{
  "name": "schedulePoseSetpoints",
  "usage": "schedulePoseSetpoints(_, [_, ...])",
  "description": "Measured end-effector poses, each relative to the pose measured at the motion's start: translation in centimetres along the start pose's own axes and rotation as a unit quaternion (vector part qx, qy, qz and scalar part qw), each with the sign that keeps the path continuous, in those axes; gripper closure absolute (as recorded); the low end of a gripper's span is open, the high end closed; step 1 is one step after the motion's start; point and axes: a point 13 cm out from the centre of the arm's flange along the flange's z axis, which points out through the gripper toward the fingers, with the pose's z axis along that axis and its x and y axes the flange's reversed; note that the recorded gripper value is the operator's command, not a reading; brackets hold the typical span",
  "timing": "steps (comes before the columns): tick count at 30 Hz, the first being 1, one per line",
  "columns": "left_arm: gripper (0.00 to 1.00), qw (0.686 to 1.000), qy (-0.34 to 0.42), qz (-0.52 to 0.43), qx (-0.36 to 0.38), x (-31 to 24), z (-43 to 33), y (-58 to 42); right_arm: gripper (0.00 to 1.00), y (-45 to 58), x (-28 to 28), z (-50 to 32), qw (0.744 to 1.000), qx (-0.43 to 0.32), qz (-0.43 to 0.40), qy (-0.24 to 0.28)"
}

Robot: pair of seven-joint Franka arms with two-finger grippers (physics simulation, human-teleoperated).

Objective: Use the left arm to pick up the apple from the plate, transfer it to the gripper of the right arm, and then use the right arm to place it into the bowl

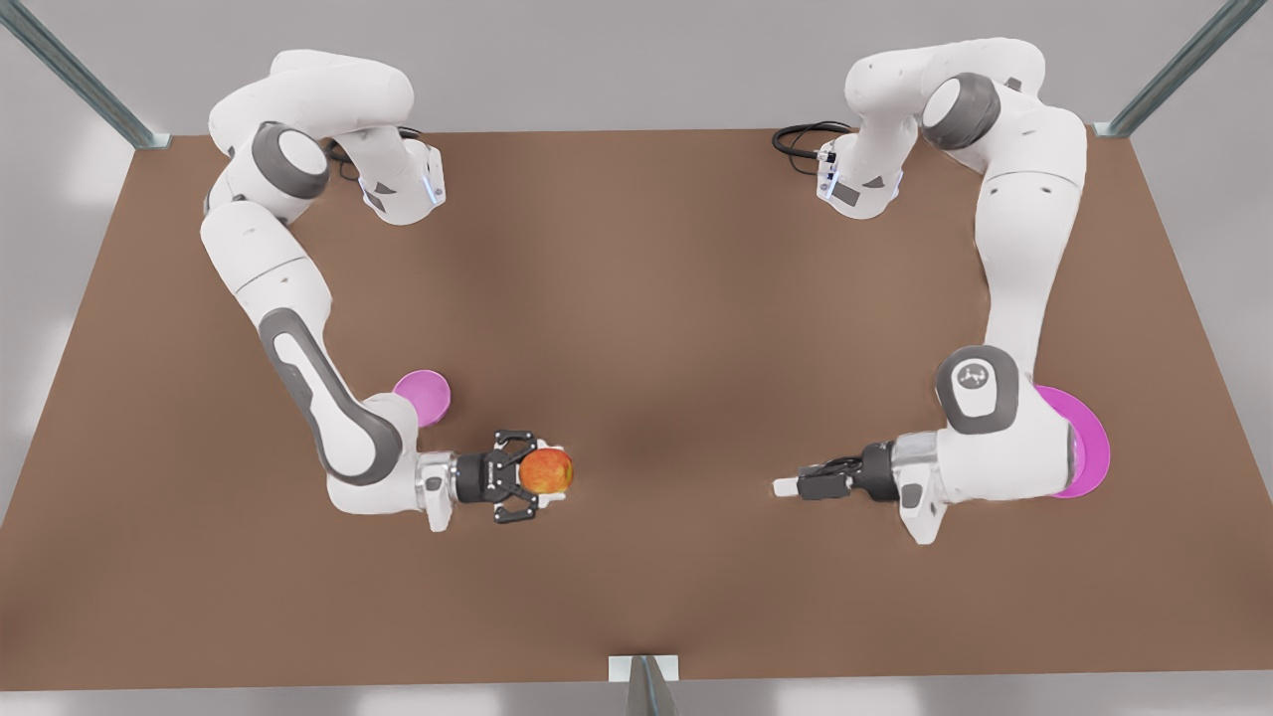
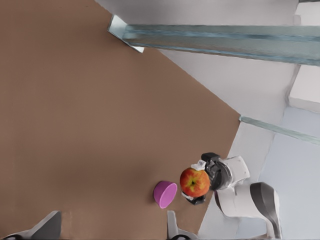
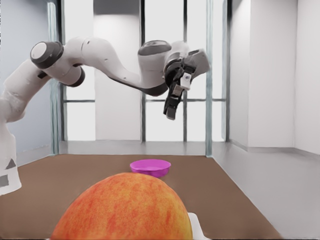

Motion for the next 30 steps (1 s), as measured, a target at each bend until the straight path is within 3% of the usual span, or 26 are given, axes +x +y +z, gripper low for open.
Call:
schedulePoseSetpoints(3, [0.0,0.976,-0.023,0.062,-0.208,3.1,-6.9,5.3,0.33,0.5,1.9,-10.8,0.986,-0.049,-0.072,0.143])
schedulePoseSetpoints(5, [0.0,0.926,-0.032,0.06,-0.371,10.8,-8.3,9.6,0.33,2.0,2.6,-16.0,0.958,-0.098,-0.104,0.247])
schedulePoseSetpoints(9, [0.0,0.911,-0.028,0.057,-0.408,13.9,-11.6,10.0,0.33,6.3,5.5,-21.9,0.87,-0.203,-0.119,0.433])
schedulePoseSetpoints(12, [0.0,0.909,-0.002,0.054,-0.414,11.7,-10.2,9.2,0.33,8.5,8.0,-24.7,0.807,-0.243,-0.116,0.525])
schedulePoseSetpoints(15, [0.0,0.898,0.01,0.045,-0.437,11.4,-10.8,10.3,0.33,10.9,9.2,-25.9,0.764,-0.256,-0.113,0.581])
schedulePoseSetpoints(19, [0.0,0.89,0.024,0.04,-0.453,12.1,-11.1,10.9,0.33,13.5,10.4,-25.2,0.736,-0.248,-0.114,0.62])
schedulePoseSetpoints(30, [0.0,0.882,0.046,0.035,-0.468,13.1,-11.1,11.6,0.31,19.1,13.4,-23.1,0.718,-0.197,-0.111,0.658])
